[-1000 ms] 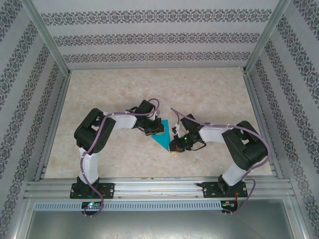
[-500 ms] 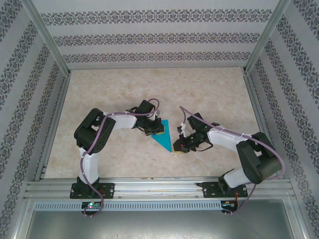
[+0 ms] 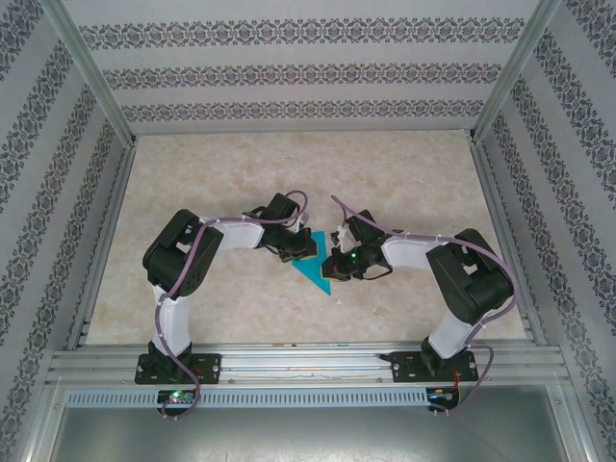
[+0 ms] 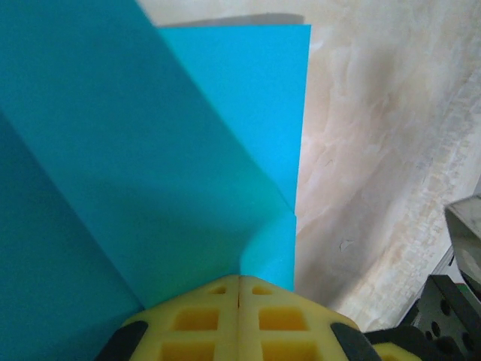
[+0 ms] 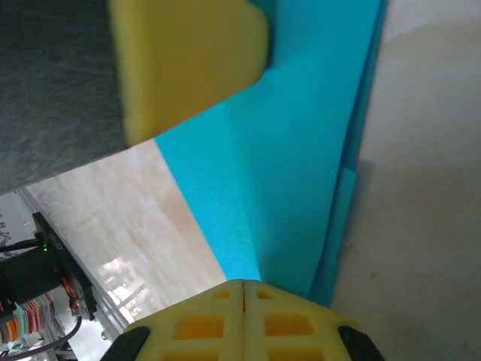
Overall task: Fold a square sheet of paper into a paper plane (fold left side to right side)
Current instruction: Fourth fold the wing at the center of the table.
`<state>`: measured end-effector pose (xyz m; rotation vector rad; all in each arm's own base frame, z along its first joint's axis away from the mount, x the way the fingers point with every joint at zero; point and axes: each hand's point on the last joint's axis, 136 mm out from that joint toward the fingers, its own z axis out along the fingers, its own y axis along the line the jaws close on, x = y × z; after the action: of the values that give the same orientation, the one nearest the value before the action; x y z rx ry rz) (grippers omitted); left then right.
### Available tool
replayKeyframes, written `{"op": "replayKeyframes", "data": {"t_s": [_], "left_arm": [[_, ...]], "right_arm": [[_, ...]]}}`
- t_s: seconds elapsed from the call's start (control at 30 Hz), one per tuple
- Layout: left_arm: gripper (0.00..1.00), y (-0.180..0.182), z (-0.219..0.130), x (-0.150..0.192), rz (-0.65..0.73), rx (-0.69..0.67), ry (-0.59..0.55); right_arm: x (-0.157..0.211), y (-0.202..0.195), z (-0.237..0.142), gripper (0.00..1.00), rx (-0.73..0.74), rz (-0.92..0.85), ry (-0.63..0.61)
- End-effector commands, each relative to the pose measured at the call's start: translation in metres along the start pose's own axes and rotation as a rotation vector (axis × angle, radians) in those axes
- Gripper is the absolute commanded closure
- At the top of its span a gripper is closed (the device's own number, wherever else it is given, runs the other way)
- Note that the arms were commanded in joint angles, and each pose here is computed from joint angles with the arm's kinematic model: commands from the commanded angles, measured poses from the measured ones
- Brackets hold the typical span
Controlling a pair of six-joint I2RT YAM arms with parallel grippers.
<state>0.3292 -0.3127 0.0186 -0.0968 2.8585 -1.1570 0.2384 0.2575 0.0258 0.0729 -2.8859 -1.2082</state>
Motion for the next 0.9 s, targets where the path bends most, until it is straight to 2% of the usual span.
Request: {"op": "replayKeyframes", "data": {"t_s": [0.0, 0.43, 0.67, 0.87], "left_arm": [[1.0, 0.052, 0.002, 0.013, -0.089, -0.166, 0.016], [0.99, 0.042, -0.002, 0.007, -0.063, -0.15, 0.0], [0.91, 0.001, -0.022, -0.009, 0.022, -0.039, -0.074], [0.9, -0.03, -0.044, -0.008, 0.048, 0.08, -0.137]], "right_arm": [[-0.006, -0.003, 0.004, 1.0, 0.035, -0.004, -0.015], [0.018, -0.04, 0.01, 1.0, 0.168, 0.054, 0.059], [0.027, -0.058, 0.013, 1.0, 0.228, 0.077, 0.079], [0.023, -0.06, 0.008, 1.0, 0.259, 0.067, 0.044]]}}
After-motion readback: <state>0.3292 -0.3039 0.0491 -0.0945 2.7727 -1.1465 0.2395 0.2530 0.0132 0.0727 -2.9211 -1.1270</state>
